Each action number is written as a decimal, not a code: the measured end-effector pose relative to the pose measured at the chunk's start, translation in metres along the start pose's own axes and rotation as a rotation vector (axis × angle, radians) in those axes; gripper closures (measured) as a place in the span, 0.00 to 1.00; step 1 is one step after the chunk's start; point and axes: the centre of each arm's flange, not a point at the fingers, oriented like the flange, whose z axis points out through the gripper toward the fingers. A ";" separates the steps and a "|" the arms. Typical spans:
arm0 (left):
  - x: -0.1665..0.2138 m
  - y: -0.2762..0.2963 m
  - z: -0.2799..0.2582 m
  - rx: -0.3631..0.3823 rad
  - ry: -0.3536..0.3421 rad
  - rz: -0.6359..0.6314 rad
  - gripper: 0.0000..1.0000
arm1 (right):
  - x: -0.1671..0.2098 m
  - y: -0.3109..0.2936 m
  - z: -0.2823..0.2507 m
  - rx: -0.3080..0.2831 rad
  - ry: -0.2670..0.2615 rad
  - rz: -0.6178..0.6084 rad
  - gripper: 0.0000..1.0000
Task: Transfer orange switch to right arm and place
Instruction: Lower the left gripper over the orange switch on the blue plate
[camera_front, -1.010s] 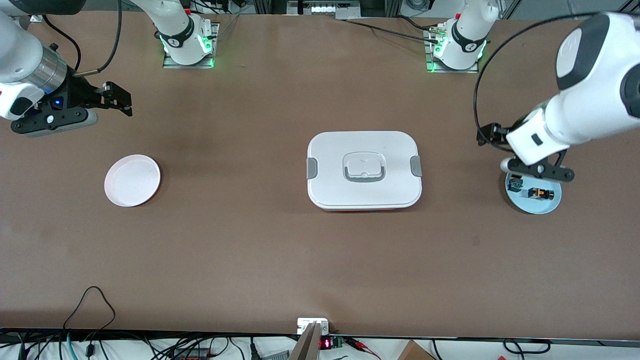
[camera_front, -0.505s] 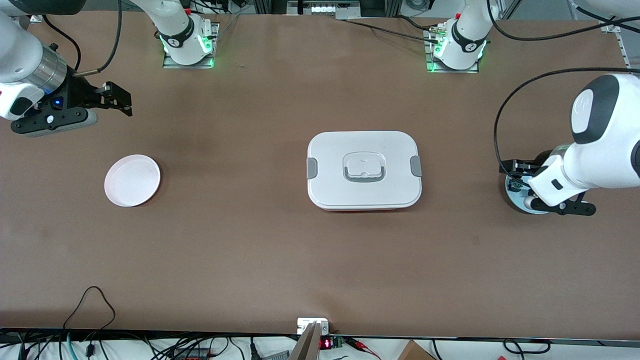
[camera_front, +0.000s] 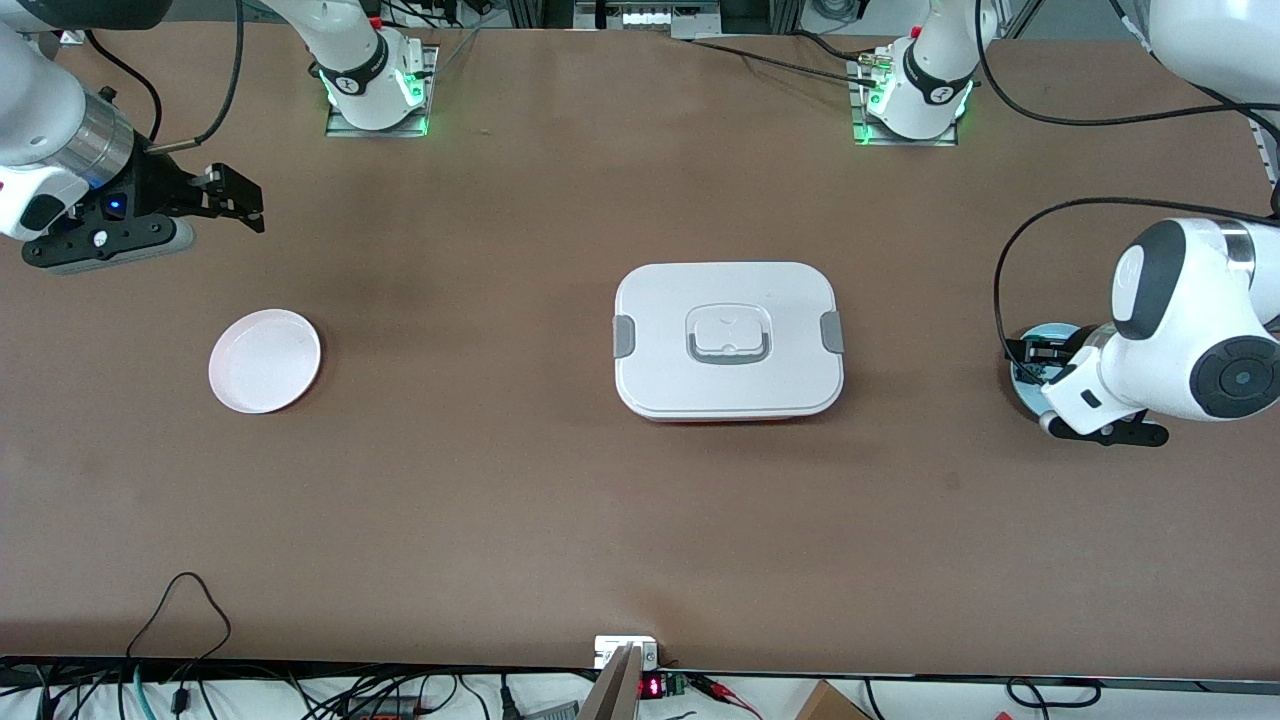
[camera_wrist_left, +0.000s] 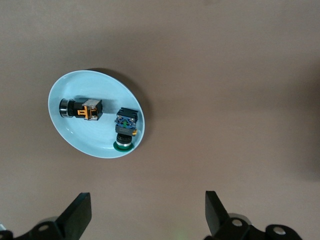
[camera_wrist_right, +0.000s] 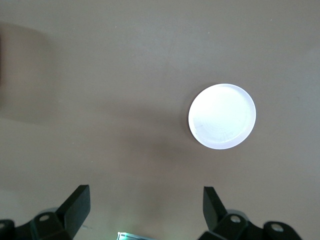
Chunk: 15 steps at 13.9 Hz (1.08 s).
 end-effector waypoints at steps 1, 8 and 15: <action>0.004 -0.014 0.018 -0.005 0.013 0.018 0.00 | 0.000 0.000 0.000 0.000 0.000 0.000 0.00; 0.013 -0.100 0.095 -0.070 0.026 0.071 0.00 | 0.000 0.000 0.000 0.000 -0.001 0.000 0.00; 0.028 -0.123 0.151 -0.076 0.033 0.129 0.00 | 0.000 0.000 0.000 0.000 -0.002 -0.001 0.00</action>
